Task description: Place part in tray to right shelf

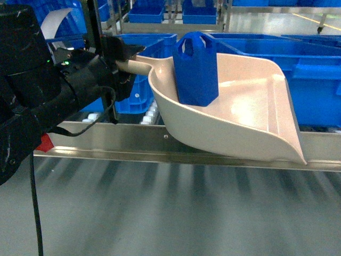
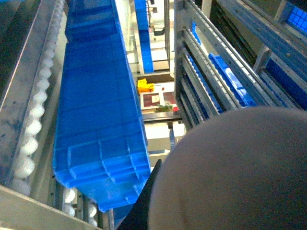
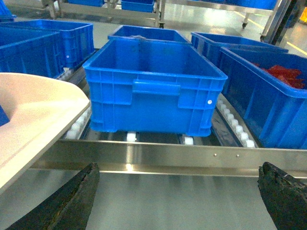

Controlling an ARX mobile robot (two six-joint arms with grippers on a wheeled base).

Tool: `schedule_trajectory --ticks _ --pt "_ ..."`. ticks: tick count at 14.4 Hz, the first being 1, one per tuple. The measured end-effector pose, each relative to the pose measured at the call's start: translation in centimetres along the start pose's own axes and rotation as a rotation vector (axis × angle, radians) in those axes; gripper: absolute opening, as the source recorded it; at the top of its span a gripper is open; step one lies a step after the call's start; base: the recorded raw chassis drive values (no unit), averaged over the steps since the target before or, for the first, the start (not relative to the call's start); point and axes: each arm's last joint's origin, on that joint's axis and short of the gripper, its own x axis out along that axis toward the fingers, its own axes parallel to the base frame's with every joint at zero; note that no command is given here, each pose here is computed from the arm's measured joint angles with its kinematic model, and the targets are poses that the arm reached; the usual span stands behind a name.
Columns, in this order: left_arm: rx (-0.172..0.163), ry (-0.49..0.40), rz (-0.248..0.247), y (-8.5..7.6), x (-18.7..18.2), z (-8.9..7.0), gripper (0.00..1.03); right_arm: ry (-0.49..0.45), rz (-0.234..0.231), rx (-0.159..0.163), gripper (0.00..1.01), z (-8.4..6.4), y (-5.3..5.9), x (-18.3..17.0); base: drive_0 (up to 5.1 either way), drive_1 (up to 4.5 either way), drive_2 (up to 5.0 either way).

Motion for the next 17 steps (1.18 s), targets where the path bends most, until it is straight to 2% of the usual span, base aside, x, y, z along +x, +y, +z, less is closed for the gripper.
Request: schedule_trajectory --ticks 5,8,9,11,17 --pt "-0.001 0.010 -0.003 -0.03 0.05 -0.28 0.12 0.002 0.002 0.000 0.98 -0.01 0.02 0.04 0.1 4.03 -3.8" --pt "0.002 -0.025 -0.001 0.00 -0.11 0.59 0.12 0.001 0.000 0.000 0.98 -0.01 0.01 0.03 0.1 4.03 -3.8" --pt "0.001 -0.011 -0.002 -0.01 -0.03 0.18 0.12 0.001 0.001 0.000 0.98 0.00 0.01 0.03 0.1 4.03 -3.8" --pt "-0.001 0.009 -0.003 -0.04 0.05 -0.28 0.12 0.001 0.000 0.000 0.98 0.00 0.01 0.03 0.0 0.00 0.0" --pt "0.000 -0.003 -0.002 -0.02 0.00 0.02 0.12 0.001 0.000 0.000 0.98 0.00 0.01 0.03 0.0 0.00 0.0"
